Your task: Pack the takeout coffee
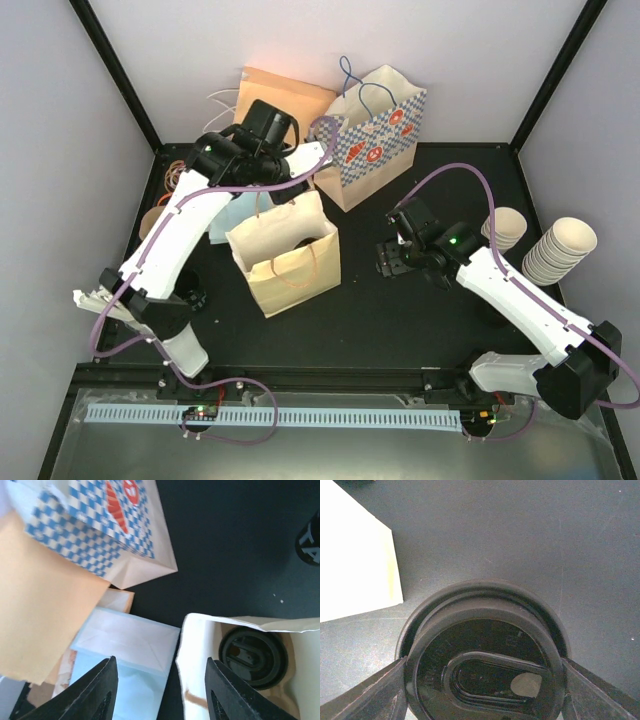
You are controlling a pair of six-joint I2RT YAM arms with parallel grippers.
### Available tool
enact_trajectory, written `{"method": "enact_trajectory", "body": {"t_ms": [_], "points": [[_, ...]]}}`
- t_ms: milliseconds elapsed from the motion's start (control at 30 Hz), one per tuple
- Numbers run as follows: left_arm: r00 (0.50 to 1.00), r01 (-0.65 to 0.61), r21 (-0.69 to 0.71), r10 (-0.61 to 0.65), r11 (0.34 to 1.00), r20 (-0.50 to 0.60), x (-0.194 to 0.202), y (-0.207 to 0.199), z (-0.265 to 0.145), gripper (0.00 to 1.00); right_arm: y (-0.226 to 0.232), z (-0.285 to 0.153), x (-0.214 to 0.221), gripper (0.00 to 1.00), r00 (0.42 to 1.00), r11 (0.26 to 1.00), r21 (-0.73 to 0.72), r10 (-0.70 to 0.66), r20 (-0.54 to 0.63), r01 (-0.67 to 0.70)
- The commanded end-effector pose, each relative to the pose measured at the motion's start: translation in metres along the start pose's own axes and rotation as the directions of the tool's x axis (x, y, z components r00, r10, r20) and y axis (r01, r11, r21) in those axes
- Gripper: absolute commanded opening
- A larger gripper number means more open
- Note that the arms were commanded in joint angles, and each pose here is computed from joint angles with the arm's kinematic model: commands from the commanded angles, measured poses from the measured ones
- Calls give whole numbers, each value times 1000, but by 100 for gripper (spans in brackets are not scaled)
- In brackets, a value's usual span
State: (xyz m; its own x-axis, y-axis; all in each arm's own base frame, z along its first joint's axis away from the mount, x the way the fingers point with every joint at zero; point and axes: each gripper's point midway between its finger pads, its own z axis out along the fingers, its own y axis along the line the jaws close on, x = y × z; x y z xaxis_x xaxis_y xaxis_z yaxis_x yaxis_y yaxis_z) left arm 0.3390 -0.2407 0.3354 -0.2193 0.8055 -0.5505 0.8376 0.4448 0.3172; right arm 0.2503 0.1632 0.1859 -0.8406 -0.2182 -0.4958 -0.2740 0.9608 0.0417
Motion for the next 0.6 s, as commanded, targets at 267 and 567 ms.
{"method": "enact_trajectory", "body": {"t_ms": [267, 567], "points": [[967, 50, -97, -24, 994, 254, -56, 23, -41, 53, 0, 1, -3, 78, 1000, 1000, -5, 2, 13, -2], [987, -86, 27, 82, 996, 136, -56, -1, 10, 50, 1, -1, -3, 78, 1000, 1000, -15, 9, 15, -8]]}}
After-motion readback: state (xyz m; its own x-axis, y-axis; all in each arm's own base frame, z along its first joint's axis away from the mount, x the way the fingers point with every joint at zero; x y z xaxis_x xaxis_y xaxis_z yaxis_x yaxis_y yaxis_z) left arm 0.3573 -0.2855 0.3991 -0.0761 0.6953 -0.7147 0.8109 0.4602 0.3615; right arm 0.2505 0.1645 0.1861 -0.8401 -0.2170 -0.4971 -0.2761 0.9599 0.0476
